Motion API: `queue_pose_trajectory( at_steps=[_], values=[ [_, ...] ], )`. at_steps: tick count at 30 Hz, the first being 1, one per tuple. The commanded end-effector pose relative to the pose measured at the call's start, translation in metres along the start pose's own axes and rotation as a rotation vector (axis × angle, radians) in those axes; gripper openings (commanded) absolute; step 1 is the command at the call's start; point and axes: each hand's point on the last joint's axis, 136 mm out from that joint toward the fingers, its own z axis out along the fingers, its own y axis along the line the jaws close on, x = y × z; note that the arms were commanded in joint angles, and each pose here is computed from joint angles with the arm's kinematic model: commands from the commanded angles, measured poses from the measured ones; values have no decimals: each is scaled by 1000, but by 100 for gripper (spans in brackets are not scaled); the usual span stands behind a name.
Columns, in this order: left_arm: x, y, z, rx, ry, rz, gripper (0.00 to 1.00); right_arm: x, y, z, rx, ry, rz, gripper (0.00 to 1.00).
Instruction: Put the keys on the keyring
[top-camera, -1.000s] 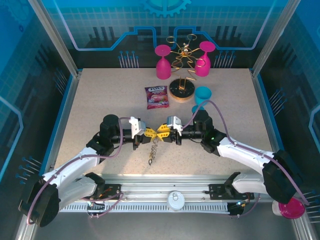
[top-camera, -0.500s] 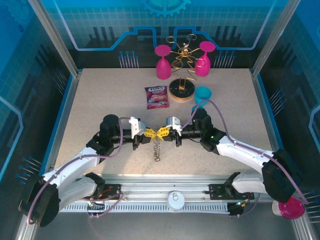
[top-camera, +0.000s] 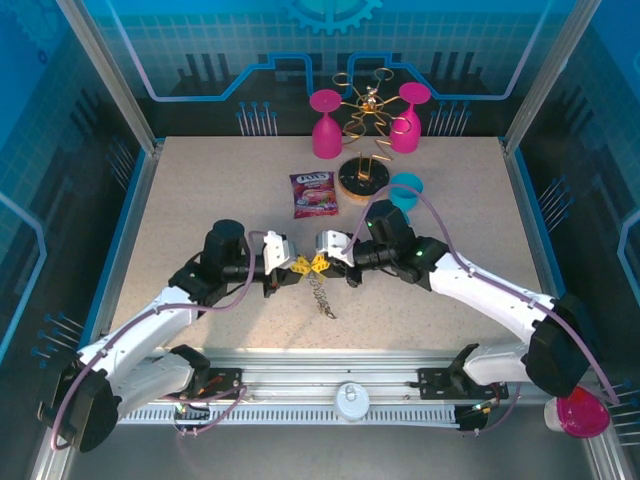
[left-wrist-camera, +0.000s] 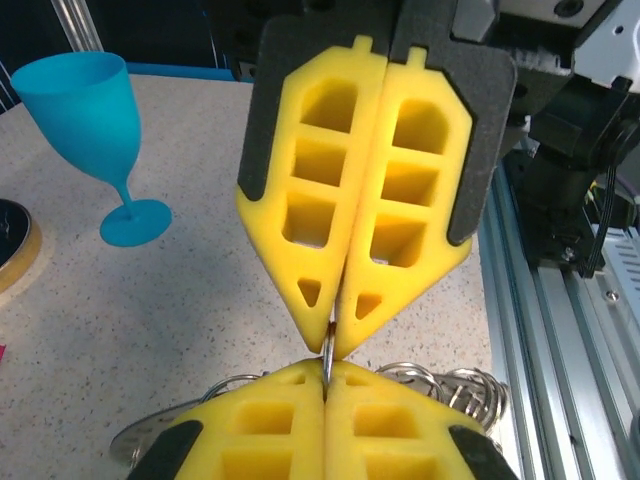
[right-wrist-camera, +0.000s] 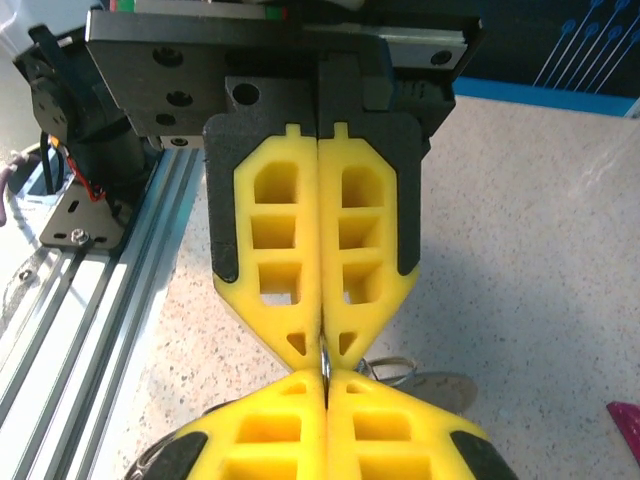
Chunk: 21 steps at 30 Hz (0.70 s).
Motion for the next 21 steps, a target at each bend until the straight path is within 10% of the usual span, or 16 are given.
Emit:
queue_pose_trajectory(
  at_steps=[1, 6, 21],
  values=[
    [-14, -3, 1, 20, -29, 57, 0, -15, 9, 0, -33, -20, -34, 0],
    [-26, -5, -3, -4, -145, 105, 0, -17, -9, -27, 75, -226, 55, 33],
    [-31, -11, -5, 23, -193, 102, 0, -13, -1, -15, 2, -288, 73, 25]
  ],
)
